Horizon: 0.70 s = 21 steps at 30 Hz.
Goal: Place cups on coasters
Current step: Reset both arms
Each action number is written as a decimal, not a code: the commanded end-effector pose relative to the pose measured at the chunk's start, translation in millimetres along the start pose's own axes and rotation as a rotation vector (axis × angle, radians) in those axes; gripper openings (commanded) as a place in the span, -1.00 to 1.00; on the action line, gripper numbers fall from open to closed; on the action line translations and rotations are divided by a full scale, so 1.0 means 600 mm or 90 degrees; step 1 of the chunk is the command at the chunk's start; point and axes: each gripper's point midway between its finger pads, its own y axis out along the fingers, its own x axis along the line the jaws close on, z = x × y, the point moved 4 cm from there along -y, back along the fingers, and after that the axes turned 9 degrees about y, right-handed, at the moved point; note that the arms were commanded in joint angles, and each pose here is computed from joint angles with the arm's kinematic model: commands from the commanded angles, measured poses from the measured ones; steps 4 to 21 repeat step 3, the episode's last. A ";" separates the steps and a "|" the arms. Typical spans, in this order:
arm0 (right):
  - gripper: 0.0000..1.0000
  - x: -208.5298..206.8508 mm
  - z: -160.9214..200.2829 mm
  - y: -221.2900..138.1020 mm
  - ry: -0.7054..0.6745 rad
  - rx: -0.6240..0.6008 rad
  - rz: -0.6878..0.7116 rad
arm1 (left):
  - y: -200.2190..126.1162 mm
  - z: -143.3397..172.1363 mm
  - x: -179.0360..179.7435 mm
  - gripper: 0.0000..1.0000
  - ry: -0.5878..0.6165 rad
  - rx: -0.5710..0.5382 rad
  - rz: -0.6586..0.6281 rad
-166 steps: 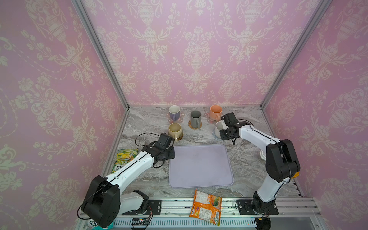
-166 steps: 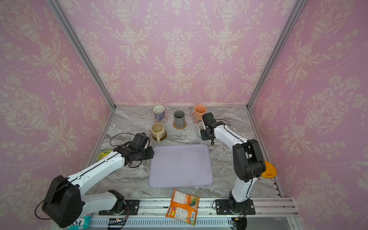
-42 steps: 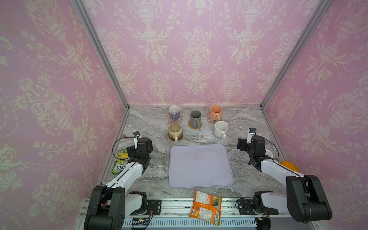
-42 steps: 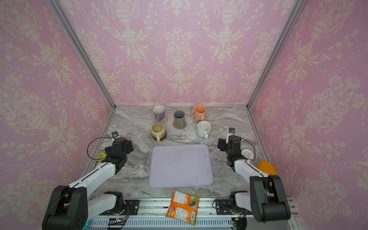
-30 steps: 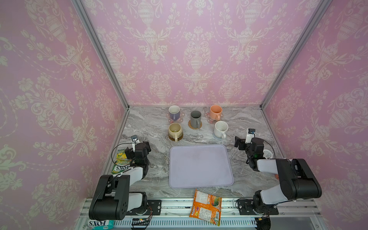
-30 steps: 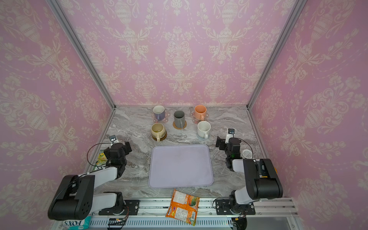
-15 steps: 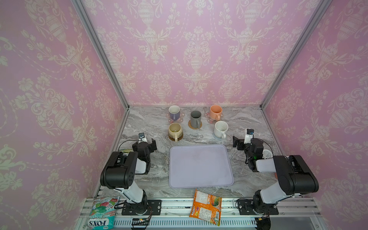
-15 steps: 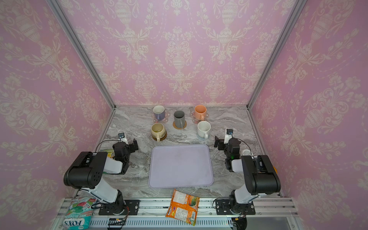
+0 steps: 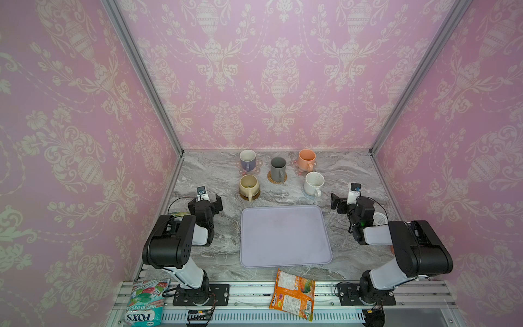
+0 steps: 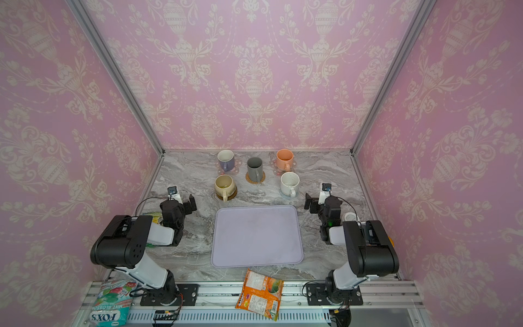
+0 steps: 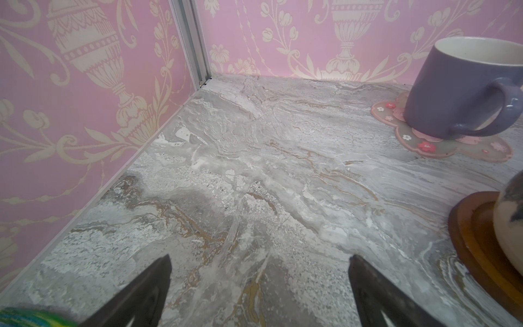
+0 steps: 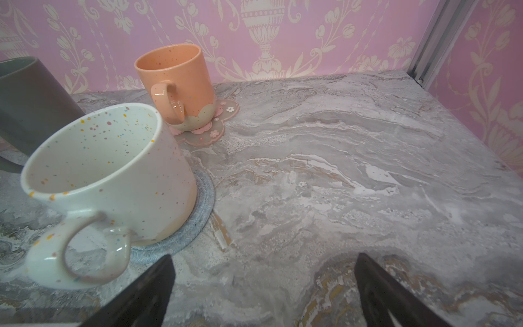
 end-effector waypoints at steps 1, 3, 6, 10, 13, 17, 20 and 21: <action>1.00 0.002 -0.010 0.003 -0.011 -0.012 0.006 | 0.005 -0.010 0.001 0.99 0.012 -0.011 0.001; 1.00 0.002 -0.011 0.002 -0.011 -0.015 0.005 | 0.005 -0.010 0.001 0.99 0.012 -0.011 0.001; 1.00 0.002 -0.011 0.002 -0.011 -0.015 0.005 | 0.005 -0.010 0.001 0.99 0.012 -0.011 0.001; 1.00 0.002 -0.011 0.002 -0.011 -0.015 0.005 | 0.005 -0.010 0.001 0.99 0.012 -0.011 0.001; 1.00 0.002 -0.011 0.002 -0.011 -0.015 0.005 | 0.005 -0.010 0.001 0.99 0.012 -0.011 0.001; 1.00 0.002 -0.011 0.002 -0.011 -0.015 0.005 | 0.005 -0.010 0.001 0.99 0.012 -0.011 0.001; 1.00 0.002 -0.011 0.002 -0.011 -0.015 0.005 | 0.005 -0.010 0.001 0.99 0.012 -0.011 0.001; 1.00 0.002 -0.011 0.002 -0.011 -0.015 0.005 | 0.005 -0.010 0.001 0.99 0.012 -0.011 0.001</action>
